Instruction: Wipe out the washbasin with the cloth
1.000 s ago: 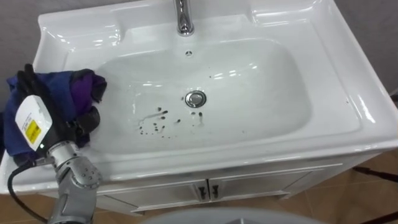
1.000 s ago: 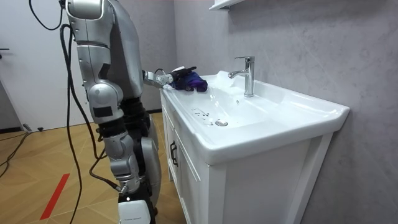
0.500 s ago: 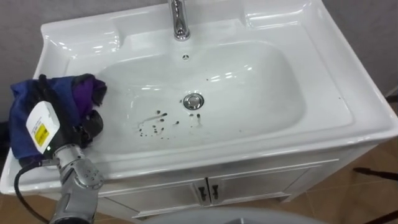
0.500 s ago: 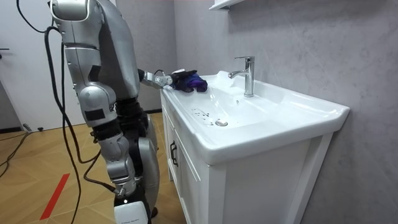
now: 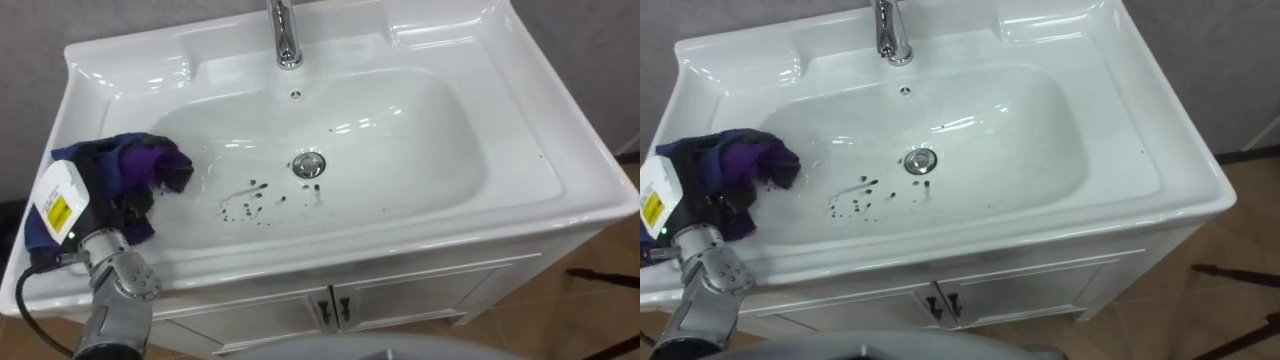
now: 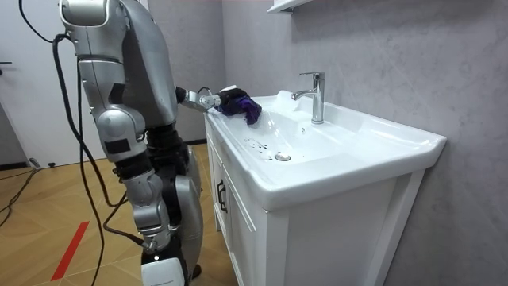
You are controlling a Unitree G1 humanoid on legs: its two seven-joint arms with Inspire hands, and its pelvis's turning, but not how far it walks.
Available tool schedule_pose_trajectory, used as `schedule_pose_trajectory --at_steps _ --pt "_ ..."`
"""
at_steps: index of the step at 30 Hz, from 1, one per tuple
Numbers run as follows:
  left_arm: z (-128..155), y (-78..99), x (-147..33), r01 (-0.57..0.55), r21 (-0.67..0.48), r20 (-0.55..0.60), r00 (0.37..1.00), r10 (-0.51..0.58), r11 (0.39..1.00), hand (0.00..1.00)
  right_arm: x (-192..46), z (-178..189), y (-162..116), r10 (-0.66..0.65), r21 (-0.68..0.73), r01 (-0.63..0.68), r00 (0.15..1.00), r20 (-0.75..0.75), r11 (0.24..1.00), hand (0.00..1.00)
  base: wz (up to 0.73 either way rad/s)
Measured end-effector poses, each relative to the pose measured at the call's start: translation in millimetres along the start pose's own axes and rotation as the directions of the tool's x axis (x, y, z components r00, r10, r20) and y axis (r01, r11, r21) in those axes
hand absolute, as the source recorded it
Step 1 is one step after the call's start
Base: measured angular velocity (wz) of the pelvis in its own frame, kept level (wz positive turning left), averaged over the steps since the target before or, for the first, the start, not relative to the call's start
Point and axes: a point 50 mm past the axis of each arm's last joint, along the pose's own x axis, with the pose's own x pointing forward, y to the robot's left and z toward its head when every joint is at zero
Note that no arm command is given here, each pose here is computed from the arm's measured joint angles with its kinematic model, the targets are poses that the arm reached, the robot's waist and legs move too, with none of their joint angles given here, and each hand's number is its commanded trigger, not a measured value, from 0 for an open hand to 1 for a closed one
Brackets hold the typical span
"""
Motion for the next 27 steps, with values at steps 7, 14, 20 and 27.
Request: schedule_pose_trajectory --at_steps 7,14,20,27 --pt "-5.5 7.7 4.8 -0.032 0.004 -0.022 0.999 0.032 0.999 1.00 0.0 -0.1 -0.1 0.000 -0.001 0.000 1.000 -0.003 1.000 0.00 0.00" --pt "-5.2 6.4 6.0 -0.035 -0.007 -0.036 0.999 0.035 0.999 1.00 -0.1 0.6 -0.3 -0.004 -0.023 0.004 1.000 -0.003 1.000 0.00 0.00" --pt "-5.0 5.6 6.1 -0.039 -0.026 -0.051 0.998 0.037 0.999 1.00 -0.1 1.2 -0.3 -0.011 -0.028 0.011 1.000 -0.001 1.000 0.00 0.00" --pt "-4.7 5.2 6.3 -0.040 -0.042 -0.061 0.997 0.037 0.998 1.00 -0.3 4.3 -0.9 -0.025 -0.027 0.026 1.000 0.013 0.999 0.00 0.00"
